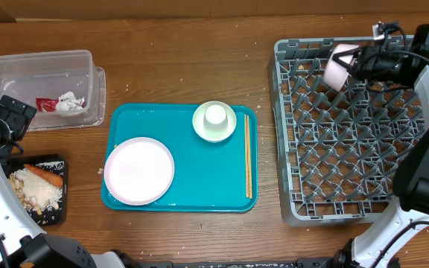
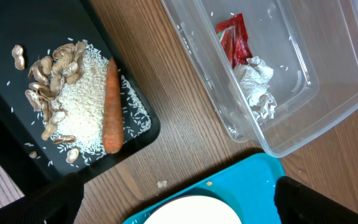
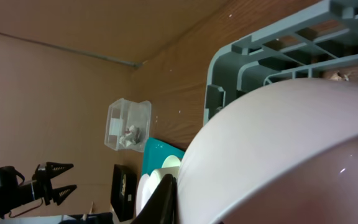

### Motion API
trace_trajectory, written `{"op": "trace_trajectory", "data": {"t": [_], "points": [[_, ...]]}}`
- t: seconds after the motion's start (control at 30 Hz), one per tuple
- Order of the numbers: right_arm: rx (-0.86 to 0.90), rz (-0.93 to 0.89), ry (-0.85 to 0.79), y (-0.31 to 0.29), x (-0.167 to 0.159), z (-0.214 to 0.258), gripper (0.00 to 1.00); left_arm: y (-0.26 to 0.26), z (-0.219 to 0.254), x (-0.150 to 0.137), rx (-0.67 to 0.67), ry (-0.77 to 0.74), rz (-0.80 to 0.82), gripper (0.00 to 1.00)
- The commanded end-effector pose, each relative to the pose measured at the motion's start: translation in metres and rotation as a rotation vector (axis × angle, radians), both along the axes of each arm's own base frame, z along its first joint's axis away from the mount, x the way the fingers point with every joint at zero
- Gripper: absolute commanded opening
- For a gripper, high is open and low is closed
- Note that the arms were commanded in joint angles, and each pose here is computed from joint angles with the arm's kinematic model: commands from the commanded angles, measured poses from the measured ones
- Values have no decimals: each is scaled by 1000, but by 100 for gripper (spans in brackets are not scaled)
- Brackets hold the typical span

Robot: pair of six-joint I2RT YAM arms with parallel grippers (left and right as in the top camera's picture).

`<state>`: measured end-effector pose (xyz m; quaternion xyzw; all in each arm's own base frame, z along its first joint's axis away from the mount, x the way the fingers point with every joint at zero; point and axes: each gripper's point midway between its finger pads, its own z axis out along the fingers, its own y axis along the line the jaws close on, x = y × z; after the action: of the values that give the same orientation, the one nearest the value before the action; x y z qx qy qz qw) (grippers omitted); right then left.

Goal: Sort waste into correct bins and load items into the dishwasher
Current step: 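Carry the bowl right and place it upright in the dish rack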

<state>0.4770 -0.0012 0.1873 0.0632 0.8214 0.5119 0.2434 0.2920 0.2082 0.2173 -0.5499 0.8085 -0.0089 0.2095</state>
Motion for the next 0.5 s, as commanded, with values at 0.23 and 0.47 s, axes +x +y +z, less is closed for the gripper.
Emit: {"op": "trace_trajectory", "data": {"t": [0.23,0.47], "points": [[-31,-89,30,-35,3,-6,10,1,1,0,10,3,-7,100],[-29,-114,33,-47,1,-6,10,1,1,0,10,3,-7,100]]}}
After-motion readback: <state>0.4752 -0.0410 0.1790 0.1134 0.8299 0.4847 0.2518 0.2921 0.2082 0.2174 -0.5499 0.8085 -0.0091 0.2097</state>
